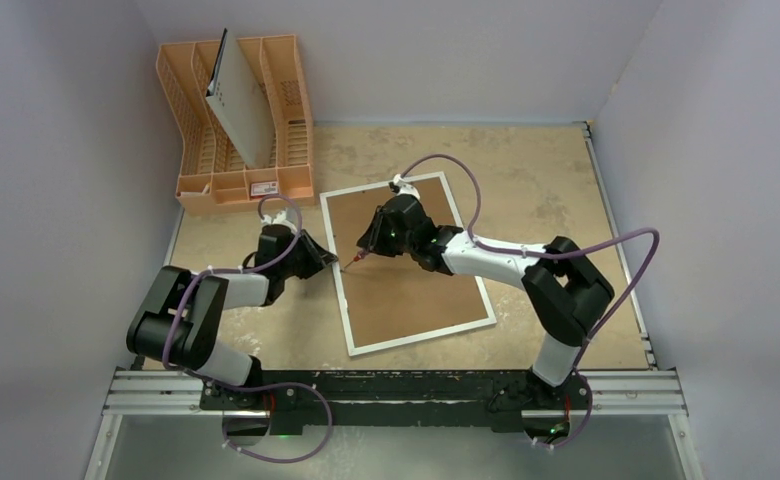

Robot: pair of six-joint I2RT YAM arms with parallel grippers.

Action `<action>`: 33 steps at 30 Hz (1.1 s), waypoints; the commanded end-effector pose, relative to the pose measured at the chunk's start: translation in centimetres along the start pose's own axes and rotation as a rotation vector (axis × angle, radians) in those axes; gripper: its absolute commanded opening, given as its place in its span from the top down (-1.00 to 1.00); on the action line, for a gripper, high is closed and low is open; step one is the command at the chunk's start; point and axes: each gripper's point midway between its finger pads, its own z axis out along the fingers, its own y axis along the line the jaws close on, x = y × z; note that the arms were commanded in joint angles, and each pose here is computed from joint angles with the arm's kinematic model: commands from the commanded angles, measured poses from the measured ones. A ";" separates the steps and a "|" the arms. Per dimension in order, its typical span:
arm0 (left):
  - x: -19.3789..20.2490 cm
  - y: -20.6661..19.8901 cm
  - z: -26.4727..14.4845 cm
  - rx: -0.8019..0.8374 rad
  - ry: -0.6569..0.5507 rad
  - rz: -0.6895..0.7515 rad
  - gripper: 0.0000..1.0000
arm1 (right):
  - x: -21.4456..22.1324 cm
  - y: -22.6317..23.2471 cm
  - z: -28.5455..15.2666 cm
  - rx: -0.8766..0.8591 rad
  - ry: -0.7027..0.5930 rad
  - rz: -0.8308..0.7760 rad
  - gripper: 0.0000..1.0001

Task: Take the photo out of the frame
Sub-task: Release the photo frame item from the photo frame.

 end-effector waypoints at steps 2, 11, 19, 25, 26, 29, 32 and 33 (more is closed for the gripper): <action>4.9 0.9 -0.4 -0.031 0.140 -0.034 1.00 | 4.3 2.9 -0.3 0.030 0.092 -0.062 1.00; 5.0 0.4 -0.5 -0.021 0.133 -0.033 1.00 | 4.8 6.0 0.1 0.068 0.061 -0.189 1.00; 5.2 0.4 -0.6 -0.021 0.136 -0.032 1.00 | 5.6 9.1 0.7 0.080 0.034 -0.272 1.00; 5.1 0.4 -0.6 -0.022 0.133 -0.030 1.00 | 6.5 11.1 1.3 0.090 0.022 -0.349 1.00; 5.1 0.4 -0.6 -0.022 0.133 -0.030 1.00 | 6.7 11.3 1.4 0.095 0.022 -0.363 1.00; 5.2 0.5 -0.6 -0.022 0.134 -0.029 1.00 | 7.1 11.8 1.8 0.099 0.021 -0.382 1.00; 5.1 0.5 -0.6 -0.022 0.133 -0.028 1.00 | 7.1 12.0 2.0 0.112 0.012 -0.401 1.00; 5.2 0.5 -0.6 -0.023 0.134 -0.028 1.00 | 7.0 12.2 2.0 0.115 0.004 -0.411 1.00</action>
